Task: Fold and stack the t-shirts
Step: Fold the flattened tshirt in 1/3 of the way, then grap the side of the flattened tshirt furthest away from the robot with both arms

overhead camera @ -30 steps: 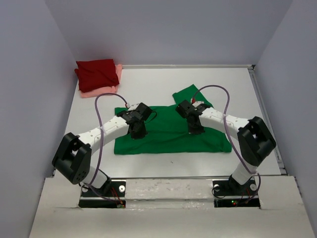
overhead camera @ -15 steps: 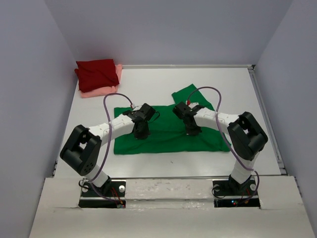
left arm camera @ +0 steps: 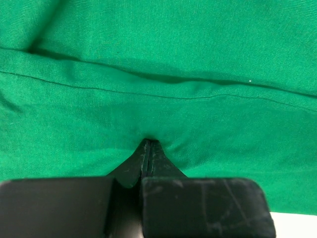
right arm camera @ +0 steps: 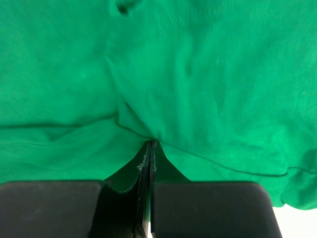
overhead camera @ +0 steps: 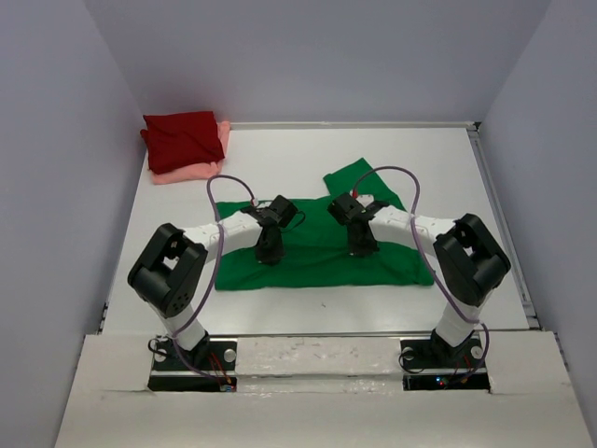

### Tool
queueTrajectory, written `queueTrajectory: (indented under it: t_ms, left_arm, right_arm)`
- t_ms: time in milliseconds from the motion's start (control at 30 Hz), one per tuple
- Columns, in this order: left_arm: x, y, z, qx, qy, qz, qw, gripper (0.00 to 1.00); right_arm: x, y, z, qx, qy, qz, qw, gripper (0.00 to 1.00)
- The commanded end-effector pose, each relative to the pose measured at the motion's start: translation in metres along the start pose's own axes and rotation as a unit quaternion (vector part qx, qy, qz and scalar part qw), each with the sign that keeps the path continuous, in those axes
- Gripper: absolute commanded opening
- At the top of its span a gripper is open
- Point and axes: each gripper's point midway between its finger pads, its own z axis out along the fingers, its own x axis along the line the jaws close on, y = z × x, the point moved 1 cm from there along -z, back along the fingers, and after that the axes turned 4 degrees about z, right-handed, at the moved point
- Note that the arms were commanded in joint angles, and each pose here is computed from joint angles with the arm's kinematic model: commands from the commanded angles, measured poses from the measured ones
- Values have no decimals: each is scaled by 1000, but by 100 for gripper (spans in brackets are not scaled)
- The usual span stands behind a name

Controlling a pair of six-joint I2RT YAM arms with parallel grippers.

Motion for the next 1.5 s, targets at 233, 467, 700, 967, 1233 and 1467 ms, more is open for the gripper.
queueTrajectory:
  t_ms: [233, 467, 700, 967, 1233, 1467]
  left_arm:
    - [4, -27, 8, 43, -9, -10, 999, 0]
    - [18, -36, -5, 38, -1, -24, 999, 0]
    - [25, -46, -23, 32, -18, -41, 998, 0]
    - [38, -20, -67, -37, 20, -59, 997, 0]
    - [39, 40, -161, -188, 11, -87, 978, 0]
    - [9, 136, -186, -249, -82, -17, 965, 0]
  right_arm:
    - [-11, -41, -3, 43, 19, 25, 999, 0]
    - [-15, -59, -15, 52, 29, 32, 998, 0]
    - [-18, -70, -26, 57, 20, 30, 998, 0]
    - [-26, -44, -67, -11, -2, 32, 999, 0]
    - [-24, 25, -150, -120, 7, 14, 993, 29]
    - [-36, 181, -147, -200, 85, 25, 976, 79]
